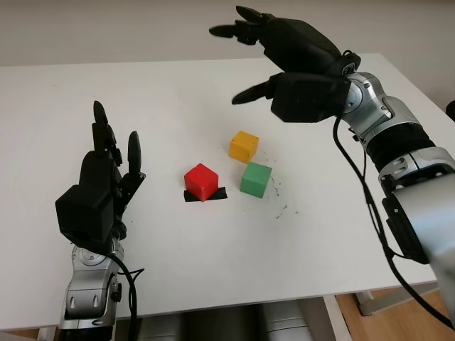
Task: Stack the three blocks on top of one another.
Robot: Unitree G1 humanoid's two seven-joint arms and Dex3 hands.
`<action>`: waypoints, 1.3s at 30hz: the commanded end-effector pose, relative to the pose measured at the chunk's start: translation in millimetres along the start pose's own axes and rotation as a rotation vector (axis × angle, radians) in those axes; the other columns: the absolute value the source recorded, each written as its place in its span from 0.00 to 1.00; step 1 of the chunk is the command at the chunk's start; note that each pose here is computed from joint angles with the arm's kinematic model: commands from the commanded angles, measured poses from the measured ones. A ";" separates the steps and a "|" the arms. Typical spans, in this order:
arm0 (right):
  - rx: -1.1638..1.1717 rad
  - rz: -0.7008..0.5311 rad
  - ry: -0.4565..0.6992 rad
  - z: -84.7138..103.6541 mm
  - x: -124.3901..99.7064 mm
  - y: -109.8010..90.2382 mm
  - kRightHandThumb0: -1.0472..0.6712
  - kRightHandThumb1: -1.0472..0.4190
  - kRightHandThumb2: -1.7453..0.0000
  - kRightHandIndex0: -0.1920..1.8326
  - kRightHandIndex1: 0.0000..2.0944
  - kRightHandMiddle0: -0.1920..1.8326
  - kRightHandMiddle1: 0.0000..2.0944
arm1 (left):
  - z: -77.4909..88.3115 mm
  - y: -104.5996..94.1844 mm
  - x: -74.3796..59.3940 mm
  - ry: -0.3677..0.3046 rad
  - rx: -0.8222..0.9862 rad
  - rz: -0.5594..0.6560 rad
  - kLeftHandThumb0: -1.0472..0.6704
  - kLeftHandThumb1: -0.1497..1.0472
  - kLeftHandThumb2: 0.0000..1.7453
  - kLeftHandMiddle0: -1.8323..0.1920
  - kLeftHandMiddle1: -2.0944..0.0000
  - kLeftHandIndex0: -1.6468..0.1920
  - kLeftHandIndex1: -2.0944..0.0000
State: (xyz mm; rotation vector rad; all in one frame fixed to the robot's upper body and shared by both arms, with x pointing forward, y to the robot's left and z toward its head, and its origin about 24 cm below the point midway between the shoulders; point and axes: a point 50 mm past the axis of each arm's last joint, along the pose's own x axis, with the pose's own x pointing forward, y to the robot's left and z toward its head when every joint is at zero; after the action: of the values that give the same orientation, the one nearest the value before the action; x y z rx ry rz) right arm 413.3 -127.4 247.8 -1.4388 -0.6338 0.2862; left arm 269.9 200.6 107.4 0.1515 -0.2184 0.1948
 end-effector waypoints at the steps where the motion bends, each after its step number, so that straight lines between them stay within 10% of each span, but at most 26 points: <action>1: -0.094 -0.008 -0.013 2.5 5.6 -12.4 0.29 0.15 0.97 0.20 0.08 0.26 0.14 | 3.4 3.6 -0.8 -0.015 0.020 0.003 0.19 1.00 0.37 1.00 1.00 1.00 1.00; 39: -0.454 0.301 -0.157 8.3 -6.4 47.6 0.31 0.15 0.97 0.25 0.03 0.35 0.08 | 2.0 3.5 -1.2 -0.019 0.045 0.021 0.19 1.00 0.37 1.00 1.00 1.00 1.00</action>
State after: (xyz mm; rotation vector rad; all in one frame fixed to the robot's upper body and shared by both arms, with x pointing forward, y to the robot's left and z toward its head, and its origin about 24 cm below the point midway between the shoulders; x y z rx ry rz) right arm 412.8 -117.9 202.6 -1.9711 -0.6304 0.5149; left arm 268.3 204.0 107.0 0.1840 -0.2180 0.2172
